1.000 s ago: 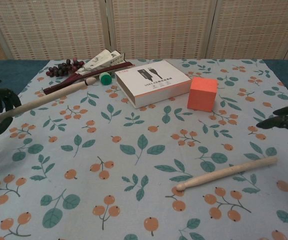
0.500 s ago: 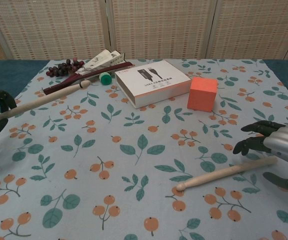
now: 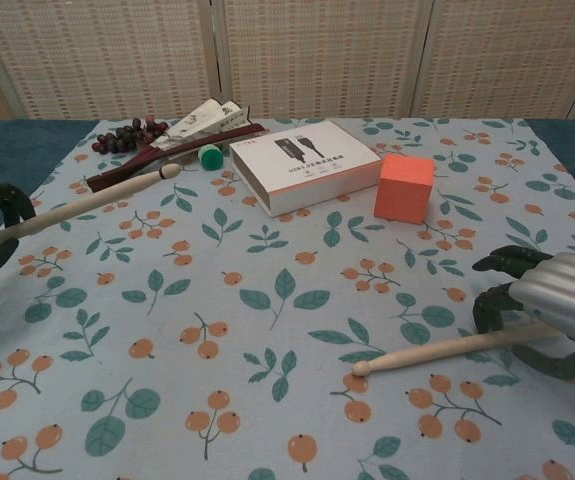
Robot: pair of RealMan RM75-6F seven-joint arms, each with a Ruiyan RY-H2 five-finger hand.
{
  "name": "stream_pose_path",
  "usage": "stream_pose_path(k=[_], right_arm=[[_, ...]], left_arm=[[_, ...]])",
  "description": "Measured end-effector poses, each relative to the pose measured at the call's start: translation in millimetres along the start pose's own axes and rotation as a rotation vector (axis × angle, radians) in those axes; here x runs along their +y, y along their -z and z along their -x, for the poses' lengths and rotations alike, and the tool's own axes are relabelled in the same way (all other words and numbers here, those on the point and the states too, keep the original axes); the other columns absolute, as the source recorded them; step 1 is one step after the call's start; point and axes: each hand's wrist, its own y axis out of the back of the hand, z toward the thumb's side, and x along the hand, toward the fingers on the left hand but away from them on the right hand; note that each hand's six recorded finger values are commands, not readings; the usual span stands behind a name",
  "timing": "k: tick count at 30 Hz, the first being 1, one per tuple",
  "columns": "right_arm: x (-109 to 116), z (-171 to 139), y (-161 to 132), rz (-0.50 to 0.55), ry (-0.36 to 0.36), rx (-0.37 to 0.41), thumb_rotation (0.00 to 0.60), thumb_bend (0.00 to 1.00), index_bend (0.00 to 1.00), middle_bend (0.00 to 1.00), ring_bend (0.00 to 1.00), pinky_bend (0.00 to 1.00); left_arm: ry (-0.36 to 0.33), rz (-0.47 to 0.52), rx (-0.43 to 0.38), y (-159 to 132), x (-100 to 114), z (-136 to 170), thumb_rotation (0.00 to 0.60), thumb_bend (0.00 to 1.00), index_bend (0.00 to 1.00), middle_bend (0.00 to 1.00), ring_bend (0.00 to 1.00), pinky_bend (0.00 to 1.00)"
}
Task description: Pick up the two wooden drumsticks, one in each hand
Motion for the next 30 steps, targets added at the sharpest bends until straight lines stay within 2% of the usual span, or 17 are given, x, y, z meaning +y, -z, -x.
stream_pose_path(k=[5,7,13,17,23,30], right_arm=[[-1,0,-1,-0.039,0.000,-0.005,0.600,0.40,0.38,0.42,0.06,0.00],[-2,-1,-2,-0.049,-0.004,-0.008,0.600,0.40,0.41,0.43,0.08,0.00],[-8,-2,-2,-0.073,-0.007,-0.024,0.600,0.40,0.52,0.55,0.17,0.00],[-8,0,-3,-0.077,0.006,-0.024,0.600,0.40,0.64,0.66,0.29,0.01],[1,-1,-3,-0.054,0.063,-0.036,0.600,0.40,0.82,0.79,0.43,0.06],[17,-9,0,-0.015,0.152,-0.039,0.600,0.40,0.93,0.87,0.52,0.11]], left_arm=[[0.001,-0.012,-0.003,2,-1,0,0.600,0.60,0.85,0.86,0.51,0.15],[0.002,-0.014,-0.002,3,-2,1,0.600,0.60,0.85,0.86,0.51,0.15],[0.005,-0.027,-0.004,4,-3,2,0.600,0.61,0.85,0.86,0.54,0.15],[0.007,-0.045,-0.009,4,-5,2,0.600,0.60,0.85,0.86,0.54,0.15],[0.005,-0.050,-0.007,5,-5,1,0.600,0.61,0.85,0.86,0.54,0.15],[0.003,-0.048,0.006,9,-2,-1,0.600,0.60,0.85,0.86,0.54,0.15]])
